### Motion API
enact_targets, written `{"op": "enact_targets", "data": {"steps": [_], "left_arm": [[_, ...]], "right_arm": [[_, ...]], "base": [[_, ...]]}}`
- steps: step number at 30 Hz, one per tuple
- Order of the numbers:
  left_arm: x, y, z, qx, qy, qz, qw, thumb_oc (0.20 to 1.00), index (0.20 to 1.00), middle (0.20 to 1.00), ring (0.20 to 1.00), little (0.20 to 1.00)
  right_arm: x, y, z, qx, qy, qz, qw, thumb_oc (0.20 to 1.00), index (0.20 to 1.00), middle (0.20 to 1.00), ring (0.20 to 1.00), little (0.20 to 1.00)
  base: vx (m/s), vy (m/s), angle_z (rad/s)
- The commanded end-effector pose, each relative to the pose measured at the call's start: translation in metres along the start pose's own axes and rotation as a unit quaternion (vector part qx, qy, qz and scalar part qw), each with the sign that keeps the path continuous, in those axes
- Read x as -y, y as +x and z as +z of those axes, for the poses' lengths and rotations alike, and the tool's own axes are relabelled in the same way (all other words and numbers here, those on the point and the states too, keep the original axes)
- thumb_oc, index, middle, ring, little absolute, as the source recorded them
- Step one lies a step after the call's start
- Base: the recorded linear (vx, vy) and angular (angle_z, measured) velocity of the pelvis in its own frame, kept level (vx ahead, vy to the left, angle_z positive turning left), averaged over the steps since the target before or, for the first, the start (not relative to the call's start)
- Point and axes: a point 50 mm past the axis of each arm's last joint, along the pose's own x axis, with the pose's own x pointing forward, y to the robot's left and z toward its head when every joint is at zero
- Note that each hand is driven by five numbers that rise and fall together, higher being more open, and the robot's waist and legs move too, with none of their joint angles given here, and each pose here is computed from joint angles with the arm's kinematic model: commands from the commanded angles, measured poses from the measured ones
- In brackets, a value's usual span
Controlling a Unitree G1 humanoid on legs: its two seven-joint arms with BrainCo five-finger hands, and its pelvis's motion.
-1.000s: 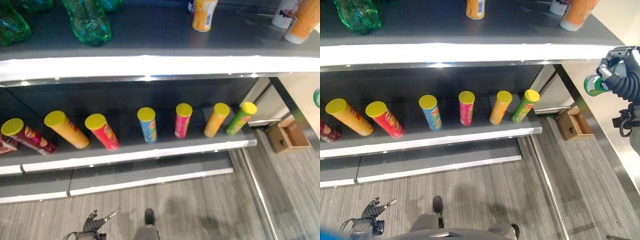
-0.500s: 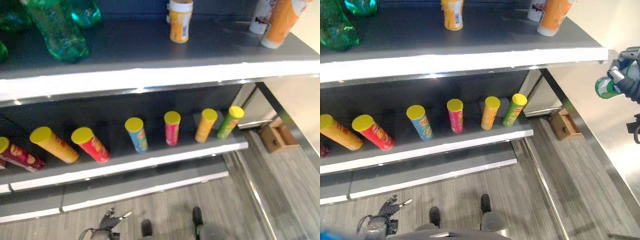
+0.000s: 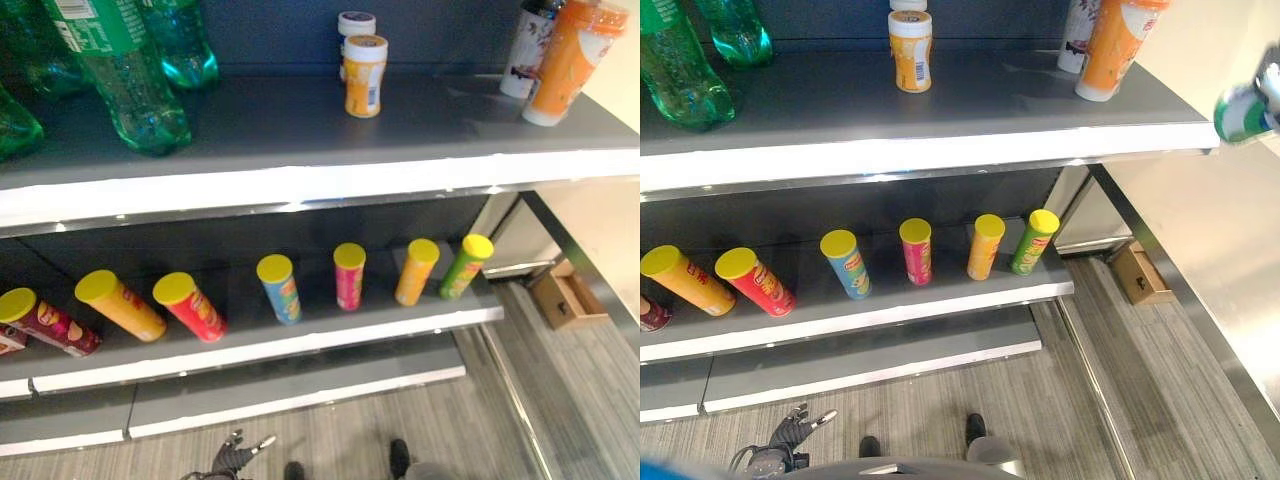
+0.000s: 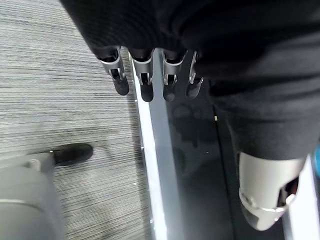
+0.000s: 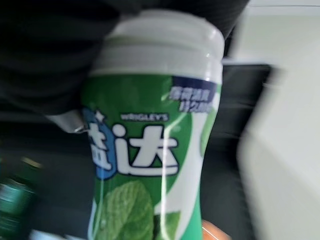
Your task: Put the goods on the table back onto the shelves and tidy them up.
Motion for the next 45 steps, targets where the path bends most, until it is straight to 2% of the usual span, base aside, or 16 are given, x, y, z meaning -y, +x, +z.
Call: {"op": "enact_targets", "data": {"steps": [1, 6, 8, 13, 19, 28, 35, 45], "left_arm": [[-0.024, 0.006, 0.015, 0.017, 0.039, 0.018, 0.999, 1.000, 1.000, 1.000, 1.000, 1.000], [-0.027, 0.006, 0.014, 0.014, 0.048, 0.017, 0.999, 1.000, 1.000, 1.000, 1.000, 1.000], [-0.029, 0.006, 0.012, 0.007, 0.057, 0.015, 0.998, 1.000, 1.000, 1.000, 1.000, 1.000], [-0.031, 0.005, 0.009, 0.003, 0.051, 0.015, 0.999, 1.000, 1.000, 1.000, 1.000, 1.000], [-0.027, 0.005, 0.006, -0.003, 0.040, 0.013, 0.999, 1.000, 1.000, 1.000, 1.000, 1.000], [-0.026, 0.002, -0.005, -0.023, 0.029, 0.015, 0.999, 1.000, 1.000, 1.000, 1.000, 1.000], [-0.026, 0.002, -0.006, -0.023, 0.024, 0.012, 0.999, 1.000, 1.000, 1.000, 1.000, 1.000], [-0.028, 0.003, -0.003, -0.022, 0.015, 0.015, 1.000, 1.000, 1.000, 1.000, 1.000, 1.000]], "right_arm": [[0.016, 0.017, 0.001, 0.016, 0.055, -0.050, 0.997, 0.200, 0.200, 0.200, 0.200, 0.200], [0.014, 0.035, 0.008, 0.049, 0.135, -0.062, 0.988, 0.200, 0.200, 0.200, 0.200, 0.200], [0.007, 0.043, 0.010, 0.057, 0.203, -0.059, 0.976, 0.200, 0.200, 0.200, 0.200, 0.200], [-0.019, 0.069, 0.012, 0.060, 0.292, 0.006, 0.954, 0.200, 0.200, 0.200, 0.200, 0.200], [-0.044, 0.073, 0.011, 0.041, 0.363, 0.052, 0.929, 0.200, 0.200, 0.200, 0.200, 0.200], [-0.055, 0.065, 0.000, 0.007, 0.431, 0.060, 0.900, 0.200, 0.200, 0.200, 0.200, 0.200], [-0.066, 0.060, -0.007, -0.016, 0.509, 0.066, 0.858, 0.200, 0.200, 0.200, 0.200, 0.200], [-0.081, 0.065, -0.010, -0.036, 0.546, 0.082, 0.833, 0.200, 0.200, 0.200, 0.200, 0.200]], "base": [[0.00, 0.000, 0.00], [0.00, -0.003, 0.02], [0.01, -0.008, 0.11], [0.01, -0.006, 0.14], [0.01, -0.002, 0.13], [0.02, -0.006, 0.10], [0.01, -0.008, 0.10], [0.00, -0.001, 0.00]]}}
